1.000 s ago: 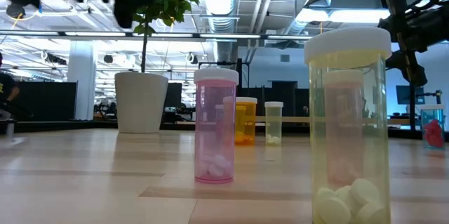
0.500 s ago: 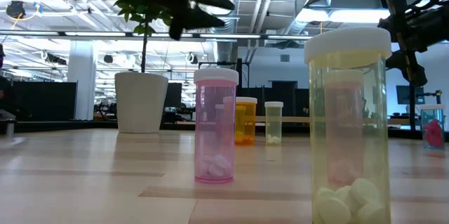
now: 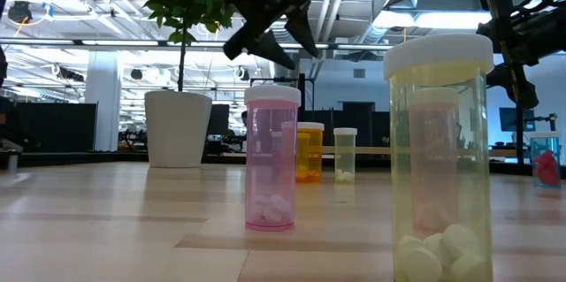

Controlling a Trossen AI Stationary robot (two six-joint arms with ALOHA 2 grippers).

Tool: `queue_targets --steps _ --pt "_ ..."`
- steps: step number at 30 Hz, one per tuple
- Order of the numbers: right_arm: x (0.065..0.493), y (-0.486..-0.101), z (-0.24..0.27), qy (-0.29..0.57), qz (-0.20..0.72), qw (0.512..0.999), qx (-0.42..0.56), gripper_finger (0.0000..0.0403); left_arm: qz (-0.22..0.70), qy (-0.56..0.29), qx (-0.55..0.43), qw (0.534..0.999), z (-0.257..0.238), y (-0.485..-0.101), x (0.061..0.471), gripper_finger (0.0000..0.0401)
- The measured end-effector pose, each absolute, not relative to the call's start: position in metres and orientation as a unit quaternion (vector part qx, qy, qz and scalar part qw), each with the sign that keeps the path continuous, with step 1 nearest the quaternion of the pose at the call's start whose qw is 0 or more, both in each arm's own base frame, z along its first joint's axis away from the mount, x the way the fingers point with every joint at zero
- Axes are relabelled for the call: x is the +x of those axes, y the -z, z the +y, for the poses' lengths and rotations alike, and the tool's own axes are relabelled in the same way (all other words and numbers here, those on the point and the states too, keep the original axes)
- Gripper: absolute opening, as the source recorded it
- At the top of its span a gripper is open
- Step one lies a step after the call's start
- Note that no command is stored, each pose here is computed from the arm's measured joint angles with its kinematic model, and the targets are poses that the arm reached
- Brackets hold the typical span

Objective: Pick and place medicine bottles onto shelf by color
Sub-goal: Put the green pill bottle on the shelf

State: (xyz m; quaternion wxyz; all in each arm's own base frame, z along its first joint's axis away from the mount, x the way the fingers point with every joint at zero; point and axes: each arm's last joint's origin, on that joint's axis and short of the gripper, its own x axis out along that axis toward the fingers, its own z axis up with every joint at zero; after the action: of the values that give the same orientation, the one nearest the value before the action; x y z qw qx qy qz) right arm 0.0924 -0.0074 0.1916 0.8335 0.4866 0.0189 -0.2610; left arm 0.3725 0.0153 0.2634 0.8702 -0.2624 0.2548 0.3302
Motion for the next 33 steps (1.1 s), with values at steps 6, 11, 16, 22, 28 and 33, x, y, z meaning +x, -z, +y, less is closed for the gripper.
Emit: queue_targets --steps 6,11,16,22,28,33 --pt "0.092 -0.192 -0.007 0.261 0.019 0.834 0.487 0.017 0.319 -0.361 -0.306 0.821 0.022 -0.261 0.385 0.0209" --pt "0.092 -0.192 -0.007 0.261 0.019 0.833 0.487 0.017 0.393 -0.348 -0.334 0.783 0.04 -0.248 0.397 0.0209" --pt "0.092 -0.192 -0.007 0.261 0.019 0.834 0.487 0.017 0.443 -0.335 -0.361 0.749 0.052 -0.237 0.411 0.0209" --pt "0.092 -0.192 -0.007 0.261 0.019 0.834 0.487 0.017 0.467 -0.328 -0.357 0.74 0.052 -0.23 0.427 0.0209" --pt "0.092 -0.192 -0.007 0.261 0.019 0.834 0.487 0.017 0.486 -0.324 -0.353 0.731 0.051 -0.219 0.432 0.0209" --pt "0.092 -0.192 -0.007 0.261 0.019 0.834 0.487 0.017 0.485 -0.334 -0.344 0.731 0.053 -0.216 0.432 0.0209"
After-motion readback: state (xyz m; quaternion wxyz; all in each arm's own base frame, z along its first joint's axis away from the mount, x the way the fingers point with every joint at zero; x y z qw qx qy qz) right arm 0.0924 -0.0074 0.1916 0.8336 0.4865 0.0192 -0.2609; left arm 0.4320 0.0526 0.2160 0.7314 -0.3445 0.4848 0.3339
